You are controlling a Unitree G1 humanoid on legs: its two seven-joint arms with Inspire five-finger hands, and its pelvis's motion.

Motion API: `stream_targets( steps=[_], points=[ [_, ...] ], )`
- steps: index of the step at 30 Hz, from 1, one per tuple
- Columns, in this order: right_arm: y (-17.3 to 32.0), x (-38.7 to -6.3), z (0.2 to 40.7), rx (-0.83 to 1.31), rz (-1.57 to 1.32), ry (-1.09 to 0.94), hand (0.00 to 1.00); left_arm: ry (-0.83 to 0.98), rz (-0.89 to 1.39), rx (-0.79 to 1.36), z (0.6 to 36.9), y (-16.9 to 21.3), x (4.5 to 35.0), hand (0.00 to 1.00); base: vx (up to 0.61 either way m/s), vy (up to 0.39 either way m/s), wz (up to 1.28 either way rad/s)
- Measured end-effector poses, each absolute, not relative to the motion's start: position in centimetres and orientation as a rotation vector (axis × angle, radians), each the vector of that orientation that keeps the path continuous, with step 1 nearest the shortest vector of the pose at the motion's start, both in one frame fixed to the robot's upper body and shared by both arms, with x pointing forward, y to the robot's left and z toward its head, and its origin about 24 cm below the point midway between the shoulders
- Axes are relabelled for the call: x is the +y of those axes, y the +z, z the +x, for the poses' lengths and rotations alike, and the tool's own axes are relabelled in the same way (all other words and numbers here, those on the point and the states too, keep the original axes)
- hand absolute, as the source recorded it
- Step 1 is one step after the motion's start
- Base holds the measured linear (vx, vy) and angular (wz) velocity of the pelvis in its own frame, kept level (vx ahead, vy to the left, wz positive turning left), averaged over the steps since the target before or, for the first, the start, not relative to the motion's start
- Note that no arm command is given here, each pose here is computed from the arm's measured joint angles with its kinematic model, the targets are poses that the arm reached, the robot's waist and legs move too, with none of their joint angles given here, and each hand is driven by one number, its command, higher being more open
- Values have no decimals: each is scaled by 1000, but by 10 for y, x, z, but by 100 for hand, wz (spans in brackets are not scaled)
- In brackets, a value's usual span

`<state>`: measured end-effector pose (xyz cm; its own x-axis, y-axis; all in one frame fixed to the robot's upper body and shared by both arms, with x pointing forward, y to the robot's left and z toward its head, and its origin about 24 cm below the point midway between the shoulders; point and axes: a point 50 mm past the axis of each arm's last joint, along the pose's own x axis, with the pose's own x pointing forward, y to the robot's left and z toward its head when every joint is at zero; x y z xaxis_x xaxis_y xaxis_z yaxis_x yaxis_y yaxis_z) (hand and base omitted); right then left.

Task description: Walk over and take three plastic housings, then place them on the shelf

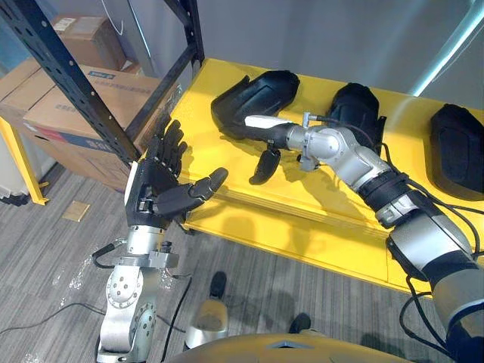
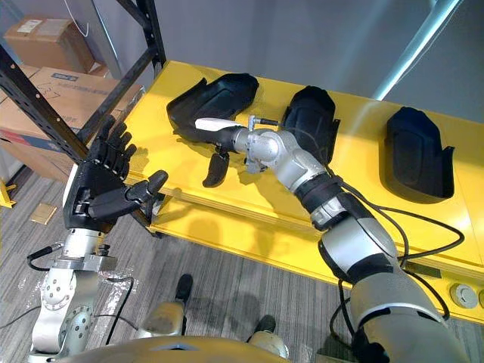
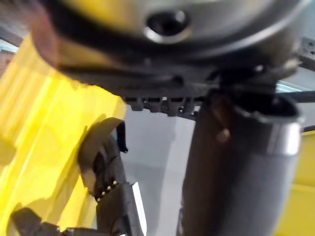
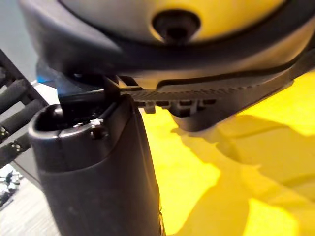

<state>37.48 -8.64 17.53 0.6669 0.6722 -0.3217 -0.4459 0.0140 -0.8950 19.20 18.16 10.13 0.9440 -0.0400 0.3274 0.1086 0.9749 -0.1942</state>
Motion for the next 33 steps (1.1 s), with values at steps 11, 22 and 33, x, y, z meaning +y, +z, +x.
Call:
stream_targets(
  steps=[11, 22, 33],
  points=[
    [177, -82, 372, -228, -1359, 937, 100, -93, -209, -323, 192, 101, 181, 100, 0, 0, 0],
    [178, -84, 351, -273, -1468, 1001, 100, -101, -199, -305, 193, 100, 181, 100, -6, -5, -6],
    [184, -103, 336, -567, -1647, 787, 100, -112, -164, -303, 193, 101, 184, 100, 0, -6, -2]
  ],
)
